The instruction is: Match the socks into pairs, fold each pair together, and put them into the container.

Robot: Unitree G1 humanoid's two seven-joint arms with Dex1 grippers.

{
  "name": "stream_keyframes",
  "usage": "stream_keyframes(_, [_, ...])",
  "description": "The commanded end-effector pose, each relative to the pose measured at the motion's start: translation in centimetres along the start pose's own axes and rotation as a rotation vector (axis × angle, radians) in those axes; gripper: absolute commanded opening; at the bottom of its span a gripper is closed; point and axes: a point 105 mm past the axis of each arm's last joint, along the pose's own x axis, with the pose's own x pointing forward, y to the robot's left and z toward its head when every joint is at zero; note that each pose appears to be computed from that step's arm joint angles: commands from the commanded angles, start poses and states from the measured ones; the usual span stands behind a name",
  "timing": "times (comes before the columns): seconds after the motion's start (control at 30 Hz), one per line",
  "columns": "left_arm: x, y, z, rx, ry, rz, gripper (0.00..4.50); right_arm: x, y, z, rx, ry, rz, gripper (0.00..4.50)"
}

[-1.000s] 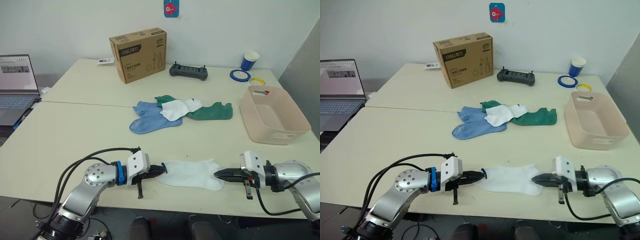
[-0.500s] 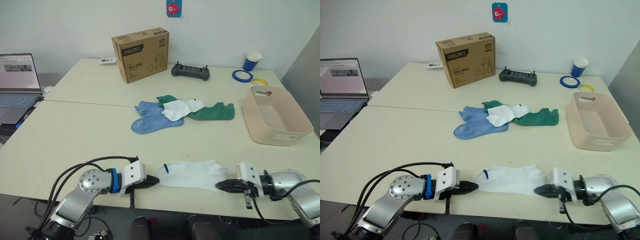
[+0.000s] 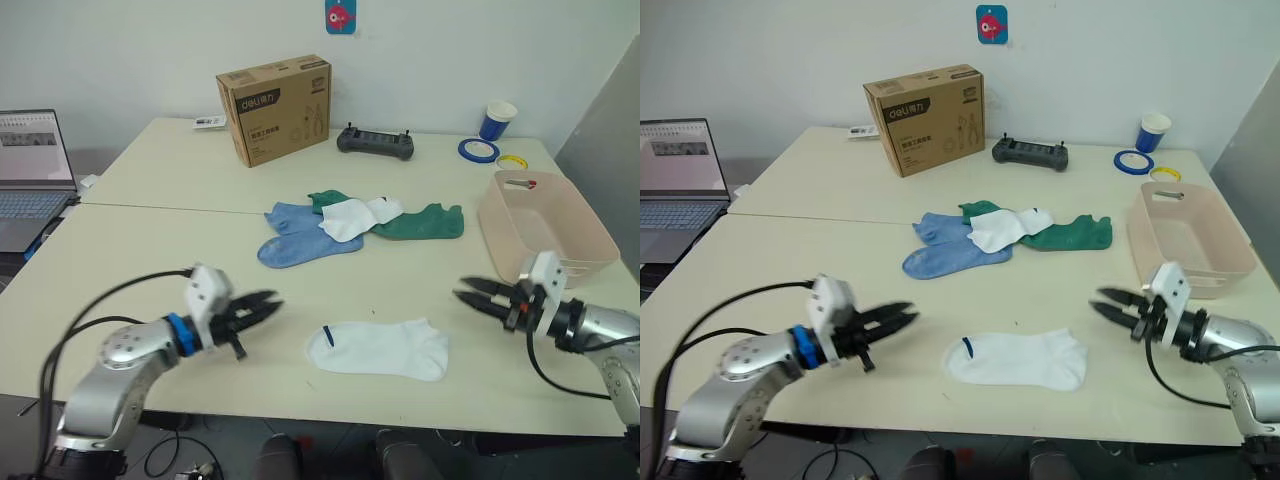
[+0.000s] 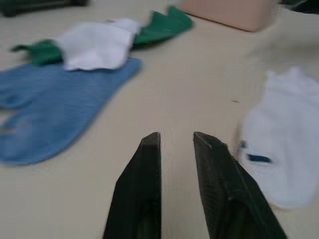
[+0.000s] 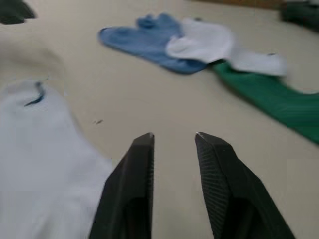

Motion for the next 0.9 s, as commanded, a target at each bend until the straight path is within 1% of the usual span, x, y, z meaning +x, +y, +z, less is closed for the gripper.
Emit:
stream_keyframes(0.03, [-1.7, 2.1, -1.2, -0.024, -0.015, 0.199, 2.23, 0.3, -0.9, -1.2, -0.039, 0.022, -0.124, 2.74])
stream_keyframes(0.2, [-2.0, 2.2, -2.5, -0.029, -0.001, 0.267, 3.91, 0.7, -1.3, -2.0, -0.031, 0.021, -0.173, 4.49])
stream_keyframes(0.23, [-2.0, 2.1, -2.7, -0.032, -0.001, 0.273, 4.29, 0.8, -1.4, -2.1, -0.043, 0.024, -0.183, 4.50])
stream_keyframes(0.27, [-1.9, 2.0, -2.8, -0.024, 0.003, 0.275, 4.46, 0.9, -1.6, -2.1, -0.060, 0.028, -0.190, 4.50])
stream_keyframes(0.33, [-1.8, 1.9, -2.8, -0.009, 0.008, 0.270, 4.46, 1.2, -1.7, -2.0, -0.079, 0.030, -0.186, 4.50])
stream_keyframes(0.43, [-1.6, 1.8, -2.6, 0.023, 0.014, 0.267, 4.46, 1.7, -1.1, -1.7, -0.117, 0.039, -0.126, 4.50])
stream_keyframes(0.5, [-1.1, 1.7, -2.2, 0.055, 0.016, 0.250, 4.46, 2.1, -1.2, -1.3, -0.128, 0.031, -0.121, 4.50])
stream_keyframes(0.6, [3.0, 1.8, 0.3, 0.115, -0.044, 0.198, 4.46, 4.0, -0.8, 0.3, -0.141, 0.001, -0.107, 4.50])
stream_keyframes(0.73, [7.2, 2.7, 2.0, 0.132, -0.089, 0.203, 4.46, 6.4, 0.8, 2.5, -0.162, -0.042, -0.060, 4.50])
stream_keyframes(0.8, [9.0, 2.9, 2.4, 0.153, -0.089, 0.185, 4.46, 7.2, 1.1, 3.3, -0.167, -0.053, -0.065, 4.50])
stream_keyframes(0.9, [12.6, 3.5, 2.2, 0.188, -0.045, 0.145, 4.46, 8.2, 1.6, 4.9, -0.156, -0.097, -0.078, 4.50])
